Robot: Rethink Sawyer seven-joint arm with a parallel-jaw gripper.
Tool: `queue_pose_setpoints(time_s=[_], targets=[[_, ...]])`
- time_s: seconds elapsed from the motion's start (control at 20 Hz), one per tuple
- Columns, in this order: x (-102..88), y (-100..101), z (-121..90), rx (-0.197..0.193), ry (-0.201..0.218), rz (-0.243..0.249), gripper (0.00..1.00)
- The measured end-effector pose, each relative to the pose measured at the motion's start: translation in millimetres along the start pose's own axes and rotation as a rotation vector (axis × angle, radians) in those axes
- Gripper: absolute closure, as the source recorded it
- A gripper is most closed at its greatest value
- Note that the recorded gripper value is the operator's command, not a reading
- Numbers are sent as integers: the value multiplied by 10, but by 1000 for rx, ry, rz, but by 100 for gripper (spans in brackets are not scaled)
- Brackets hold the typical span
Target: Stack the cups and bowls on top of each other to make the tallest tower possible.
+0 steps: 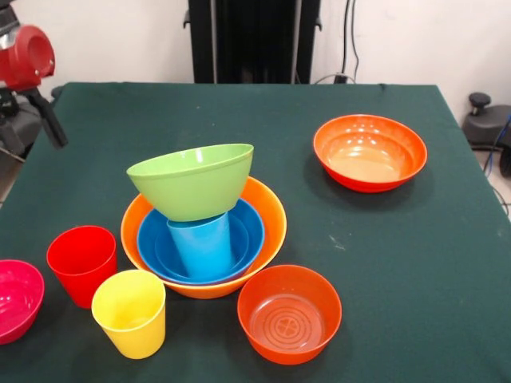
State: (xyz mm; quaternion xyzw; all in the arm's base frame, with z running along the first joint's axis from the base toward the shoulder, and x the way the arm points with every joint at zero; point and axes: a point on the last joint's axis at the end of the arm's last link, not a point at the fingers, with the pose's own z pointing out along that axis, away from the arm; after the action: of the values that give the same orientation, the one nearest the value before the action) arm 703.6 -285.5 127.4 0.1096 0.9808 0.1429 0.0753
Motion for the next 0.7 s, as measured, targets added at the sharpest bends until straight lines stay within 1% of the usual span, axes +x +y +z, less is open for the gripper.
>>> queue_pose_setpoints(time_s=[0.05, 0.3, 0.7], targets=[[2, -16, 40, 6, -10, -5, 0], [24, -42, 185, 9, -26, -12, 0], [23, -52, 230, 11, -38, -15, 0]])
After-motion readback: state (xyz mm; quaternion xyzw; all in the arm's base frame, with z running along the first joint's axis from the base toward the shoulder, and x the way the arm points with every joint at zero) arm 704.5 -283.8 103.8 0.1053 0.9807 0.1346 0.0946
